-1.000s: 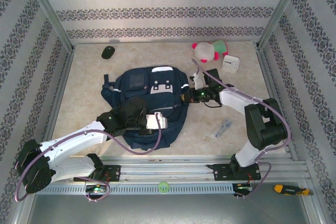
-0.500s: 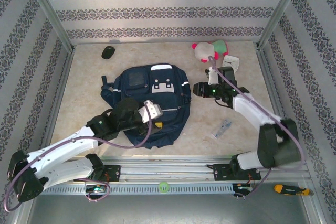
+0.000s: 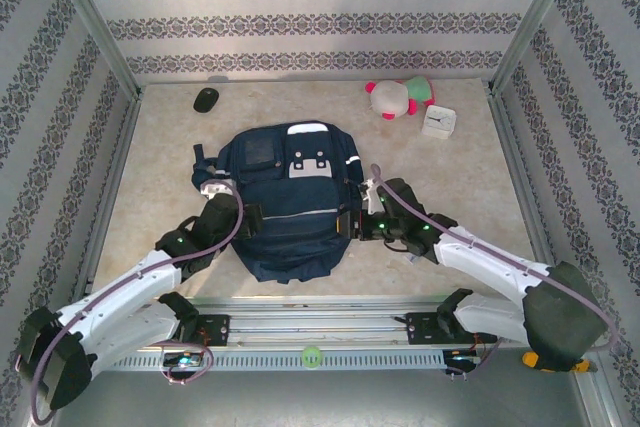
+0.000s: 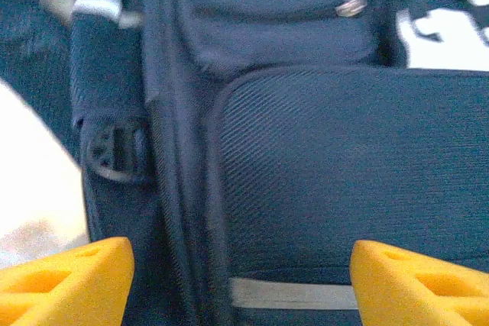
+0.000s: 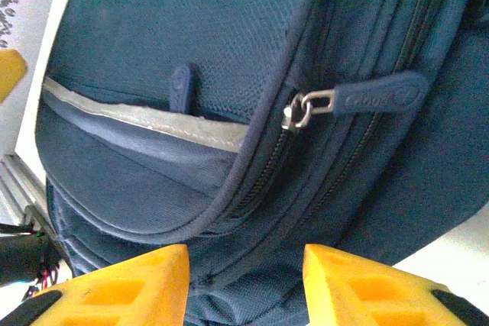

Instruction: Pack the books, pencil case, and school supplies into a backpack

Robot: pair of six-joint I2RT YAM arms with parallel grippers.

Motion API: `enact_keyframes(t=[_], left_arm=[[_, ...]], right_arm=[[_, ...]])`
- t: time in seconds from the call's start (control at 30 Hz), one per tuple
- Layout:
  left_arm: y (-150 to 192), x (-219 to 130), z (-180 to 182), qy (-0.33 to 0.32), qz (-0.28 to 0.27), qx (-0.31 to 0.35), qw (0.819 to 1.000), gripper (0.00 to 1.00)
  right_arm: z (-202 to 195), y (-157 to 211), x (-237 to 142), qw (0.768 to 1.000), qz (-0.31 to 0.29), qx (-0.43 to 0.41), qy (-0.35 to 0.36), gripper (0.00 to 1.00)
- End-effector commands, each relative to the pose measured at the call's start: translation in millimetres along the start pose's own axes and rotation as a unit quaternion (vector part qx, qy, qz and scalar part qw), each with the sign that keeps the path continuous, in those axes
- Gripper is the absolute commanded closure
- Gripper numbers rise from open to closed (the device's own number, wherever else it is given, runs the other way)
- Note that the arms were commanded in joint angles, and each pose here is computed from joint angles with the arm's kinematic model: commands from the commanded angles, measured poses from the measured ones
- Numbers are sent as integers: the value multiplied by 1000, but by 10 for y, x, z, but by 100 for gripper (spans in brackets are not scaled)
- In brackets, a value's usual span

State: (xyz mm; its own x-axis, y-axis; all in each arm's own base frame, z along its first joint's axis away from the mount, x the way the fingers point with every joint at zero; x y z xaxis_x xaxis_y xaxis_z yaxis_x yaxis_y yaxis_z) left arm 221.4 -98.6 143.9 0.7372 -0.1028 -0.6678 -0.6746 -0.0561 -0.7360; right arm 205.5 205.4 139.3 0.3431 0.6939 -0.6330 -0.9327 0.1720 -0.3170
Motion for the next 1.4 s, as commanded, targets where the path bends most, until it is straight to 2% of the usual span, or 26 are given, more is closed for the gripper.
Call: enact_keyframes(t=[0.0,0.13,0.3,0.5,0.67,0.8,1.03,1.2,1.37], left_arm=[[-74,67,-12,27,-40,-98,994,27],[-96,177,37,22,-50,-112,992,27],[-183,317,66,34,-48,-127,990,27],[-326,512,146,43,-28,-127,990,26],[-538,658,172,60,-22,-124,990,25],[-634,719,153,76,-22,-137,987,25],[-619,705,168,85,-21,-144,986,25],[-600,683,208,81,-17,-137,987,25],[-616,691,243,78,-18,-138,987,25]], right_arm=[[22,-3,71,1000,-17,13,-4,57],[53,49,81,1000,-6,4,-8,56],[83,48,-102,1000,-2,-27,0,55],[67,-198,-408,997,2,-75,18,53],[64,-384,-472,983,73,-170,11,52],[39,-531,-342,964,154,-217,6,50],[106,-847,127,962,174,-195,-81,48],[49,-848,309,956,205,-180,-110,46],[-25,-705,317,953,233,-157,-112,46]])
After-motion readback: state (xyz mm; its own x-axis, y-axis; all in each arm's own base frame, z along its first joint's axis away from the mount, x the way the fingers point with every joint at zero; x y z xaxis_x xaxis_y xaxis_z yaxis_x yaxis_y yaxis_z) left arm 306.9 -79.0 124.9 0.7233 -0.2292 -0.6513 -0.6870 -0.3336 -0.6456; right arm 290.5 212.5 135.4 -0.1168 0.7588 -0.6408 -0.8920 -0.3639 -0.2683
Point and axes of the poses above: each hand's point on the last joint's axis, 136 mm out from that joint toward the fingers, its own x axis out along the fingers, its own z axis along the line the jaws close on, y = z × x, the point moved 5 cm from there along -x, back along the fingers, and after that the axes turned 11 degrees about x, right-handed, at the moved point
